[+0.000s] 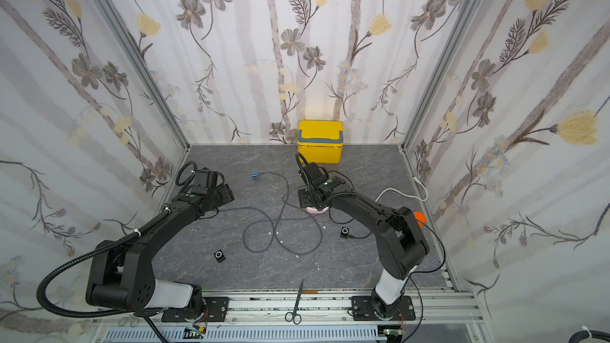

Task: Charge mp3
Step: Insert the plug into the socket, then pick up the charging cable from the center of the board.

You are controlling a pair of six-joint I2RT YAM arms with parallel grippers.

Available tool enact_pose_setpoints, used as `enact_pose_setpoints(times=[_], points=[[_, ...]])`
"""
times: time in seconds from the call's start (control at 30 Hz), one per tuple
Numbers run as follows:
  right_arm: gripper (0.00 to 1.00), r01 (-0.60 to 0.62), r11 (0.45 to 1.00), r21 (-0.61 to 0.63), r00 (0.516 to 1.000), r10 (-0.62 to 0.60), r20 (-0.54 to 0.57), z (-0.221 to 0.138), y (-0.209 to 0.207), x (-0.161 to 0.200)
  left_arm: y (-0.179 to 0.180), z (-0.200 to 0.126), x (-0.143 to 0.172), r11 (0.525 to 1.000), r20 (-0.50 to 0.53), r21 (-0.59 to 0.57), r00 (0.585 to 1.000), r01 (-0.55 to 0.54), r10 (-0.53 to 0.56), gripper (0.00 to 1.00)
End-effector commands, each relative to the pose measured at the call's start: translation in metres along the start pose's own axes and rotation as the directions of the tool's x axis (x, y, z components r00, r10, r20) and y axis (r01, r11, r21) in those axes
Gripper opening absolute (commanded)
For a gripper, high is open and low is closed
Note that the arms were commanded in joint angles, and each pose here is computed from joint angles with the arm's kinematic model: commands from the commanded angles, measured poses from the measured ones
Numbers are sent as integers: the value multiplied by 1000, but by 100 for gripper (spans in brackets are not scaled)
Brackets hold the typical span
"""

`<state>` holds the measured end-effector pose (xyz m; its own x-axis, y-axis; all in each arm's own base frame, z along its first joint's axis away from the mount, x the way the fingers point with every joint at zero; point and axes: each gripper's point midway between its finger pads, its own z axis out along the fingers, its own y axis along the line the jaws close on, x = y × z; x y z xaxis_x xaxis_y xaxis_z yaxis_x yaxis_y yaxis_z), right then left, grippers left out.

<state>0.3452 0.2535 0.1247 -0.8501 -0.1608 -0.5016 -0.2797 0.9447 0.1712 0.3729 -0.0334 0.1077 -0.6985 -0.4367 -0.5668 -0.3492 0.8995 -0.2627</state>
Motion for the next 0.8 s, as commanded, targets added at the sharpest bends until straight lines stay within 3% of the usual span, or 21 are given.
enact_pose_setpoints(times=[0.0,0.13,0.37,0.7,0.77], points=[[61,32,994,-109,999,-33,-7,-11,15,14,31,9,0,991,-12,-127,999,44,-46,65],[61,34,985,-167,998,-24,64,-28,18,36,48,27,3,977,-42,-204,996,68,-78,64],[62,170,961,-220,963,-114,244,-54,38,36,53,52,11,959,-78,-245,983,144,-167,59],[63,280,940,-196,922,-207,327,-65,47,15,69,59,36,923,-107,-327,962,204,-251,58],[63,297,934,-196,918,-223,329,-63,49,14,69,60,37,918,-103,-334,960,214,-261,53]])
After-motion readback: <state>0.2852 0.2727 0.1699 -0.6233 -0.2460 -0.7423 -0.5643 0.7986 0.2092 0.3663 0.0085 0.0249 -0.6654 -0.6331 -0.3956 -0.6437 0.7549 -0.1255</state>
